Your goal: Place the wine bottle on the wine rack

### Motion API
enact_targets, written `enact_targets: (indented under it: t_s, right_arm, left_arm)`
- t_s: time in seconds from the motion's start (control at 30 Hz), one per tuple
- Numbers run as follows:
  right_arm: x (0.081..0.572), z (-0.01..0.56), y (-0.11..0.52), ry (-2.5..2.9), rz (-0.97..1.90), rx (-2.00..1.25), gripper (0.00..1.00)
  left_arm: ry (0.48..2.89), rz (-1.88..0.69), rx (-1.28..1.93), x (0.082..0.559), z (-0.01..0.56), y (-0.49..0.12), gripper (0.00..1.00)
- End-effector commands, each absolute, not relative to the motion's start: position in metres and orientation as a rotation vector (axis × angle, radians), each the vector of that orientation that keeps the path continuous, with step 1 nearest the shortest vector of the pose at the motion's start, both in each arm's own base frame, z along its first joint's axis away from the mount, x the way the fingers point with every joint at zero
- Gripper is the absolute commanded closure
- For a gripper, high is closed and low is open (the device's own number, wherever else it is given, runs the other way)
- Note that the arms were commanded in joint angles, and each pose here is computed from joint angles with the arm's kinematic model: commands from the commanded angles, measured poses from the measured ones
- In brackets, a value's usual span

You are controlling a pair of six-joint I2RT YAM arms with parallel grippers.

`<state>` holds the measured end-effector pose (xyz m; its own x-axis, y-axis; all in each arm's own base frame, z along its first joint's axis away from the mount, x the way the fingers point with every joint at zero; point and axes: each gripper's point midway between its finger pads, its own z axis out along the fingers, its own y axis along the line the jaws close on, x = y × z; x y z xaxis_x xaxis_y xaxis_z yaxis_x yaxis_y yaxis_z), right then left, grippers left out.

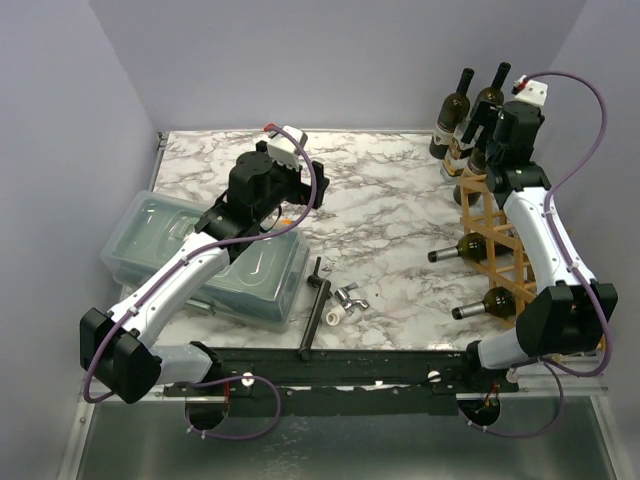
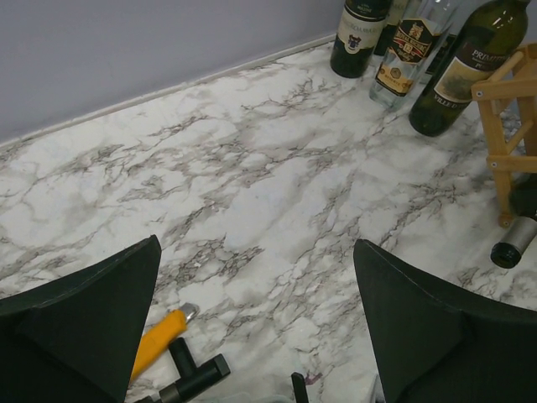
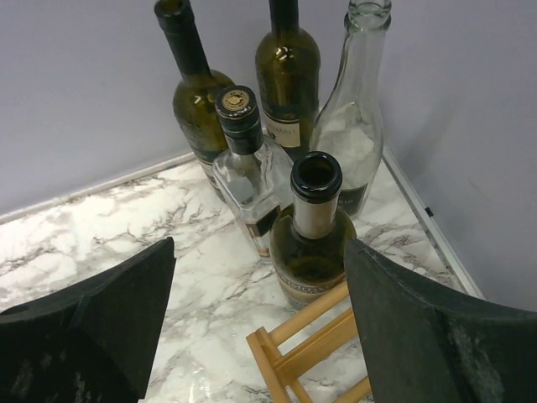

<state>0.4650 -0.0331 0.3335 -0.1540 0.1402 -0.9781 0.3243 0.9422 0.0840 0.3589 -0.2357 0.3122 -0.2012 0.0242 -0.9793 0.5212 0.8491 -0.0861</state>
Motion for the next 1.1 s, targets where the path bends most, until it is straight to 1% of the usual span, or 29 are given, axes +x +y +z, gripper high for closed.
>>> enact_targets:
  t_s: [0.0, 0.23, 0.37, 1.07]
  right_arm:
    - [0.478, 0.322, -0.041, 1.763, -0.162, 0.367, 0.19]
    - [0.487, 0.305, -0.065, 1.773, -0.185, 0.428, 0.3]
    - [0.493, 0.301, -0.073, 1.759, -0.204, 0.44, 0.33]
    - [0.525, 0.266, -0.086, 1.758, -0.24, 0.428, 0.38]
  left_arm:
    - [1.701, -0.565, 0.44, 0.352, 0.327, -0.248, 0.01]
    - [1.695, -0.608, 0.454, 0.346, 0.329, -0.256, 0.01]
    - [1.701, -0.61, 0.463, 0.346, 0.327, -0.26, 0.01]
    - [1.717, -0.603, 0.476, 0.346, 0.319, -0.264, 0.01]
